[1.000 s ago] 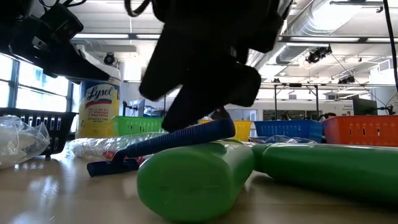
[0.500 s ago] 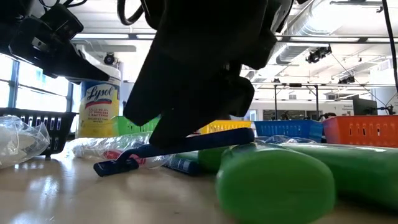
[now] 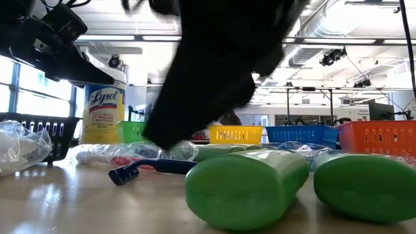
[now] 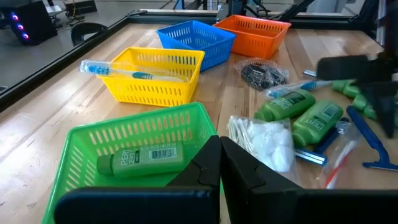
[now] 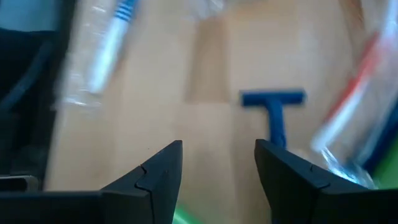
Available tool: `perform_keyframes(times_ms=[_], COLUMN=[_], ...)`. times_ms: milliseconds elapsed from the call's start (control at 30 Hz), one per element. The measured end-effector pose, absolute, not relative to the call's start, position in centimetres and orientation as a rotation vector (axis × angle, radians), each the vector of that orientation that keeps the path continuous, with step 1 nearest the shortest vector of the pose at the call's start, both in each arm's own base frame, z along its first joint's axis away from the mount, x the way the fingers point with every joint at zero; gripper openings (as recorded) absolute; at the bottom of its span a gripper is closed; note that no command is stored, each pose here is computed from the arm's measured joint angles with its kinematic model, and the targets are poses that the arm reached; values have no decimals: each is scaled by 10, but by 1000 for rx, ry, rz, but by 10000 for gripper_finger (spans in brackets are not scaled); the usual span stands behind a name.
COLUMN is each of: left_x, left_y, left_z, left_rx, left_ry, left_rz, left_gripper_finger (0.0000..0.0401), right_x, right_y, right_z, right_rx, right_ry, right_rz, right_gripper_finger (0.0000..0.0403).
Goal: Pick & Place Travel size toiletries
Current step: Put the bottom left razor into the black bin
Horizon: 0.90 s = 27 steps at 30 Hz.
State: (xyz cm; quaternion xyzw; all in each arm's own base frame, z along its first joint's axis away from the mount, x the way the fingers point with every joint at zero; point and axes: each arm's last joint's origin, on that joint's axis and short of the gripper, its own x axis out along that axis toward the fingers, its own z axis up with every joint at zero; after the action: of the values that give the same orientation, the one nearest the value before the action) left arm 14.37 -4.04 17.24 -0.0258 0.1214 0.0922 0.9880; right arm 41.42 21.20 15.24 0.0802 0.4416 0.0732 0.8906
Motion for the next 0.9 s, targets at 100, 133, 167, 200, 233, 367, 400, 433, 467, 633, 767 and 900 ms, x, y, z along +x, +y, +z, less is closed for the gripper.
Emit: perform_keyframes(times_ms=[100, 133, 167, 200, 233, 367, 400, 433, 467, 633, 767, 900], left_x=[144, 144, 144, 144, 144, 144, 144, 144, 144, 143, 143, 143], left_y=[-40, -40, -40, -40, -40, -40, -40, -40, -40, -40, -40, -40], left_z=[172, 172, 172, 172, 172, 172, 172, 172, 172, 171, 170, 170], left_rx=[-33, -33, -33, -33, -32, -25, -24, -24, -23, -19, -13, -10], left_ry=[245, 245, 245, 246, 246, 247, 248, 250, 250, 260, 271, 272], left_rz=[183, 182, 182, 182, 182, 182, 182, 182, 182, 182, 183, 183], left_gripper_finger=[0, 0, 0, 0, 0, 0, 0, 0, 0, 0, 0, 0], right_x=[416, 415, 414, 413, 412, 417, 418, 419, 421, 424, 423, 424], right_y=[223, 226, 228, 229, 228, 215, 213, 210, 208, 201, 200, 201], right_z=[169, 174, 177, 178, 178, 164, 159, 153, 147, 139, 136, 133], right_rx=[72, 31, -7, -33, -43, -11, -12, -23, -21, -6, -27, -37], right_ry=[871, 864, 863, 864, 870, 940, 957, 977, 987, 1014, 1032, 1038], right_rz=[180, 172, 158, 148, 136, 97, 90, 72, 61, 23, 23, 39], right_gripper_finger=[194, 194, 194, 194, 194, 194, 194, 194, 194, 194, 193, 174])
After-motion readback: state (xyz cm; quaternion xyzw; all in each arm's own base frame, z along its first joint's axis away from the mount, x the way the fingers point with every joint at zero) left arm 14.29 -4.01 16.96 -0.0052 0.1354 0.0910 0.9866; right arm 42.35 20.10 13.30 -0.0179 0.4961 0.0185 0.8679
